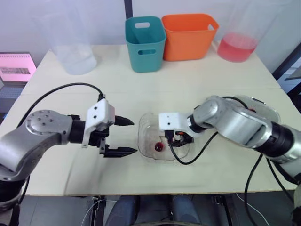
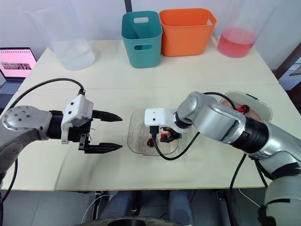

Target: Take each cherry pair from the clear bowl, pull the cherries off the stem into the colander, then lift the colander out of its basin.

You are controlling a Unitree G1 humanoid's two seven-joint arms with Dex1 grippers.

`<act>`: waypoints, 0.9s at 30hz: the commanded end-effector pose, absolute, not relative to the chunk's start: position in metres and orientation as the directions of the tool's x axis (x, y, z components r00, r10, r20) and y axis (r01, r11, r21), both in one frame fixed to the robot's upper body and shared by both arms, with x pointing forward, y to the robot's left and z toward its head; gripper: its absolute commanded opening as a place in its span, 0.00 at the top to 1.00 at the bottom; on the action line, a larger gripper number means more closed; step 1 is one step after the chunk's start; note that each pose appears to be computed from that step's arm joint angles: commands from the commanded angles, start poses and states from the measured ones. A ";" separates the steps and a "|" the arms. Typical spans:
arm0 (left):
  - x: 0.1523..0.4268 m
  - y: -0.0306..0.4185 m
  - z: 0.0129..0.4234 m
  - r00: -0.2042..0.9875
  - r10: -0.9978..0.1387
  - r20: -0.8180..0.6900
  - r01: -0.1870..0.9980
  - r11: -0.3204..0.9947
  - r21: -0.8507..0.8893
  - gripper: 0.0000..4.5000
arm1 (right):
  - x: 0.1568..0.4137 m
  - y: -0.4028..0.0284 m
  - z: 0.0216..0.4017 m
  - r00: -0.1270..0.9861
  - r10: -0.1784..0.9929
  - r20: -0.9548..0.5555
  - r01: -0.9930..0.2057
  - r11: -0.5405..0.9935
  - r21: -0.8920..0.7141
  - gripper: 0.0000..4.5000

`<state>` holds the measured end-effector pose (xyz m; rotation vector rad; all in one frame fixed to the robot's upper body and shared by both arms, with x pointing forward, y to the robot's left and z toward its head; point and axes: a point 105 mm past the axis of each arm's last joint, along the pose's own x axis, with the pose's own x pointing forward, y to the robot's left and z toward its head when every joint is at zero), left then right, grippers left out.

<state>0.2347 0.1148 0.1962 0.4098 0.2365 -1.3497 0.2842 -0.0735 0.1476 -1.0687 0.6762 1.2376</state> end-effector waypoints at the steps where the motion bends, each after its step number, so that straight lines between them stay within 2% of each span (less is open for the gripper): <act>1: 0.237 0.111 0.206 0.226 -0.902 -0.367 0.967 0.164 0.194 0.00 | 0.284 -0.070 0.152 0.242 0.392 -0.888 -0.950 -0.091 -0.299 0.41; 7: 0.242 0.106 0.211 0.255 -0.912 -0.321 0.957 0.189 0.221 0.00 | 0.280 -0.071 0.143 0.194 0.334 -0.922 -0.944 -0.192 -0.268 0.41; 21: 0.245 0.105 0.213 0.285 -0.918 -0.276 0.945 0.220 0.242 0.00 | 0.290 -0.067 0.126 0.178 0.264 -0.948 -0.934 -0.258 -0.247 0.41; 24: 0.247 0.104 0.216 0.291 -0.920 -0.261 0.941 0.226 0.253 0.00 | 0.290 -0.066 0.124 0.173 0.259 -0.950 -0.934 -0.262 -0.241 0.61; 27: 0.249 0.104 0.218 0.295 -0.923 -0.248 0.938 0.229 0.262 0.00 | 0.290 -0.064 0.123 0.174 0.263 -0.949 -0.933 -0.264 -0.244 0.93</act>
